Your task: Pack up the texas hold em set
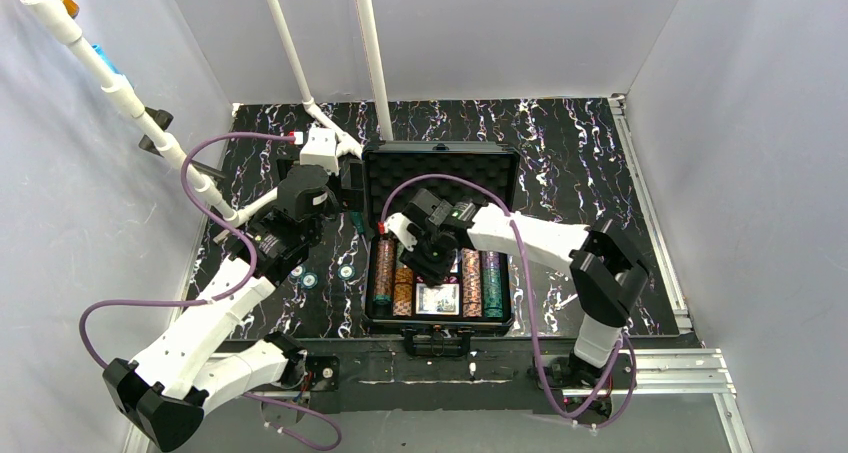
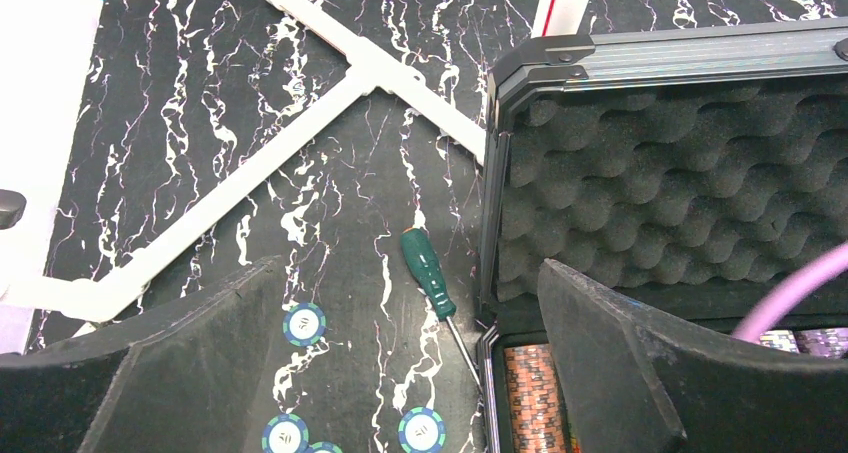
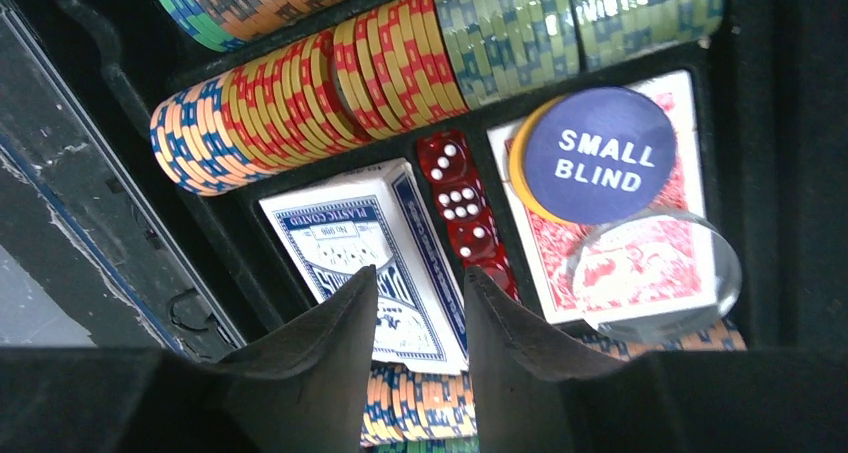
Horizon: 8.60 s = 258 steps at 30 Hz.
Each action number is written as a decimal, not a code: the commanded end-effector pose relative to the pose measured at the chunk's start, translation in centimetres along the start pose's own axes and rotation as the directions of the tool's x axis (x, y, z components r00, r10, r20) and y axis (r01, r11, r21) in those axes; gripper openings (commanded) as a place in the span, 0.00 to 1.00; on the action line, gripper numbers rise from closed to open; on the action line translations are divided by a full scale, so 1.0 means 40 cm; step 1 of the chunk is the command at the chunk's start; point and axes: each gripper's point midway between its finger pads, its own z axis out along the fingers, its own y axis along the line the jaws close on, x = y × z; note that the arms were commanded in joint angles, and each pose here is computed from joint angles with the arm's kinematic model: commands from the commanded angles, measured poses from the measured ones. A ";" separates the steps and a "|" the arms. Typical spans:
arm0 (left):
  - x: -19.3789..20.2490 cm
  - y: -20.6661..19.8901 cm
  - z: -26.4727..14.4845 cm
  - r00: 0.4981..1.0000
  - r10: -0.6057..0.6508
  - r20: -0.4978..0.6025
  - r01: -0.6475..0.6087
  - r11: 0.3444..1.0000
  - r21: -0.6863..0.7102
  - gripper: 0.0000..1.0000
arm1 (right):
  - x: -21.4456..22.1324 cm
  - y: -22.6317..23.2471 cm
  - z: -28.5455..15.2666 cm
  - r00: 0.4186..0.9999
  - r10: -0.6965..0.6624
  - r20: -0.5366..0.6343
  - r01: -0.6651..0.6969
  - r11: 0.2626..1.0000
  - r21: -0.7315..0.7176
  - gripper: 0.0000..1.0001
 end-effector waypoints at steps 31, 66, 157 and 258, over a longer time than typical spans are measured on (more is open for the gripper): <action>-0.015 0.015 -0.009 1.000 -0.020 0.023 0.020 1.000 -0.019 0.98 | -0.057 -0.053 -0.169 0.980 0.008 0.201 -0.068 0.953 0.296 0.64; -0.022 0.009 -0.018 0.999 -0.039 0.029 0.039 0.999 0.002 0.98 | 0.466 -0.587 -0.242 -0.667 0.579 0.468 -0.624 -0.778 0.072 0.96; -0.011 -0.016 -0.011 0.999 -0.048 -0.001 0.048 0.998 0.043 0.98 | 0.429 -0.391 -0.260 0.053 0.844 0.534 -0.967 0.178 -0.185 0.01; 0.578 0.303 -0.072 0.379 -0.788 -0.485 0.206 0.583 -0.786 0.91 | 0.026 -0.015 -0.273 0.757 0.436 0.486 -0.470 0.881 -0.059 0.90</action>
